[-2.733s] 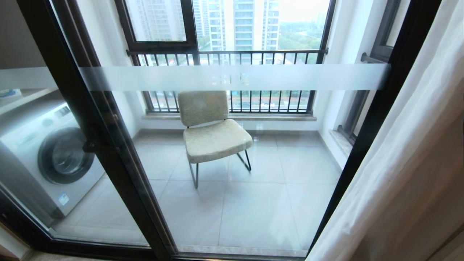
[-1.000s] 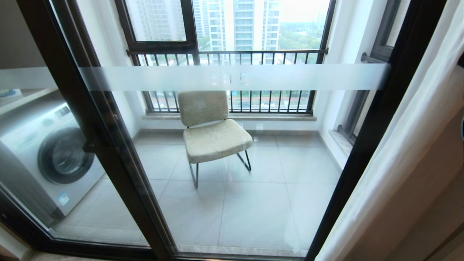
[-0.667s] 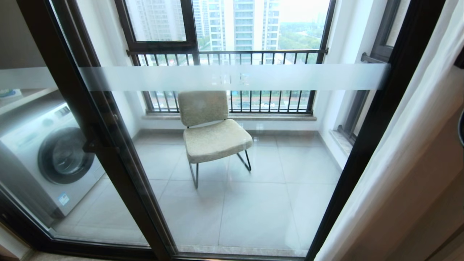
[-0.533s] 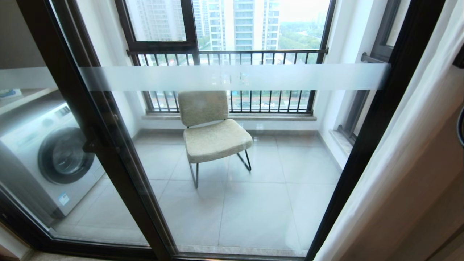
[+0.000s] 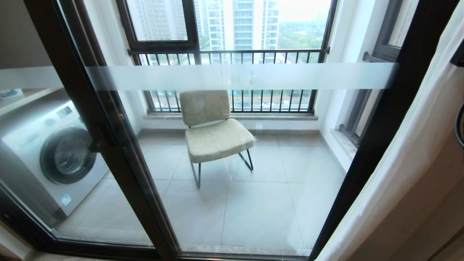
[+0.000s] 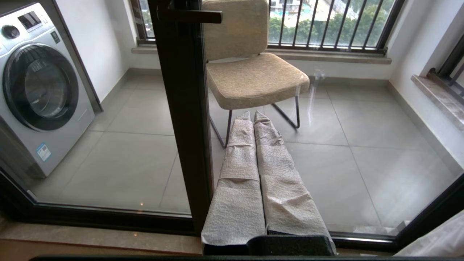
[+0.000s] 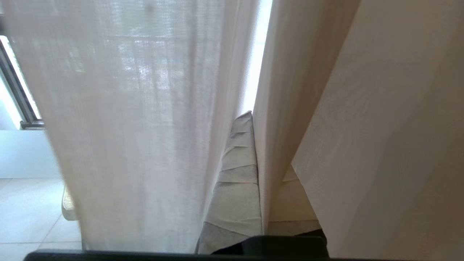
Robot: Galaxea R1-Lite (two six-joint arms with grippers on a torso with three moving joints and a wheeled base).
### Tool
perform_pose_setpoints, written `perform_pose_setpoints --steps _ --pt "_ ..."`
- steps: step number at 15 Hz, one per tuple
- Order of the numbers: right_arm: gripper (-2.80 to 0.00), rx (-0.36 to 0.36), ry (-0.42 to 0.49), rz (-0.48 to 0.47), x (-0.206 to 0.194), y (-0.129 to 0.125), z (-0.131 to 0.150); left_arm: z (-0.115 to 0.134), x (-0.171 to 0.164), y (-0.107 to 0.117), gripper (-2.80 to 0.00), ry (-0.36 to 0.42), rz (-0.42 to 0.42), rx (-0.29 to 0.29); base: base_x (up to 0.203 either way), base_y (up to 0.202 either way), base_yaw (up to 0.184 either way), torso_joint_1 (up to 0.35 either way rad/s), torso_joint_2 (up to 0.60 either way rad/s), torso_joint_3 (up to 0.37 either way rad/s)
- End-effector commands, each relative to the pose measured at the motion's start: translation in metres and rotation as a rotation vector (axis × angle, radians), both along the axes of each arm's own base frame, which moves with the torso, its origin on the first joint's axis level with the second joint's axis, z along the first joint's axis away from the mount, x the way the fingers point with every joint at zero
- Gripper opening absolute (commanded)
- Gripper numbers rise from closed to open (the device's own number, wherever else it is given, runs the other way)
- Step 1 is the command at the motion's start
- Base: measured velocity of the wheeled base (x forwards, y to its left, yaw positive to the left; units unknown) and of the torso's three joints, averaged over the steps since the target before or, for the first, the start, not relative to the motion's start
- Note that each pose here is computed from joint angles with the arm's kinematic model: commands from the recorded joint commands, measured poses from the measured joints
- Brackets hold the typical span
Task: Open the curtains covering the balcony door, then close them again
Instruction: Close the inner curtains on both sides
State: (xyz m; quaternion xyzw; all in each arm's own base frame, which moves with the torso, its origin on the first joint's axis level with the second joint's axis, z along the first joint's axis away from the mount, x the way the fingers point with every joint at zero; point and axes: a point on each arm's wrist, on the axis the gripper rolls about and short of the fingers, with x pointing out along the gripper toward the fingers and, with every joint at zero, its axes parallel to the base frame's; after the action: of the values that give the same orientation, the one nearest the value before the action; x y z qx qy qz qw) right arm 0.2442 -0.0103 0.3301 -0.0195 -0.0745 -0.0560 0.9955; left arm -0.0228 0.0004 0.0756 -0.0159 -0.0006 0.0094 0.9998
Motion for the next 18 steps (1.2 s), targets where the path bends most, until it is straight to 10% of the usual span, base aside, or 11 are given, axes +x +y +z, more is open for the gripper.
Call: perform_pose_setpoints --steps 1,18 --pt "-2.80 -0.001 0.000 -0.003 0.0000 -0.0003 -0.0002 0.0000 0.0000 0.0000 -2.80 -0.001 0.001 -0.001 0.000 0.197 -0.002 0.002 0.00 0.002" --pt "-2.80 -0.001 -0.009 -0.001 0.0015 0.0000 0.0028 0.0000 0.0000 0.0000 -2.80 -0.001 0.001 -0.004 0.000 0.190 -0.001 0.003 0.00 0.002"
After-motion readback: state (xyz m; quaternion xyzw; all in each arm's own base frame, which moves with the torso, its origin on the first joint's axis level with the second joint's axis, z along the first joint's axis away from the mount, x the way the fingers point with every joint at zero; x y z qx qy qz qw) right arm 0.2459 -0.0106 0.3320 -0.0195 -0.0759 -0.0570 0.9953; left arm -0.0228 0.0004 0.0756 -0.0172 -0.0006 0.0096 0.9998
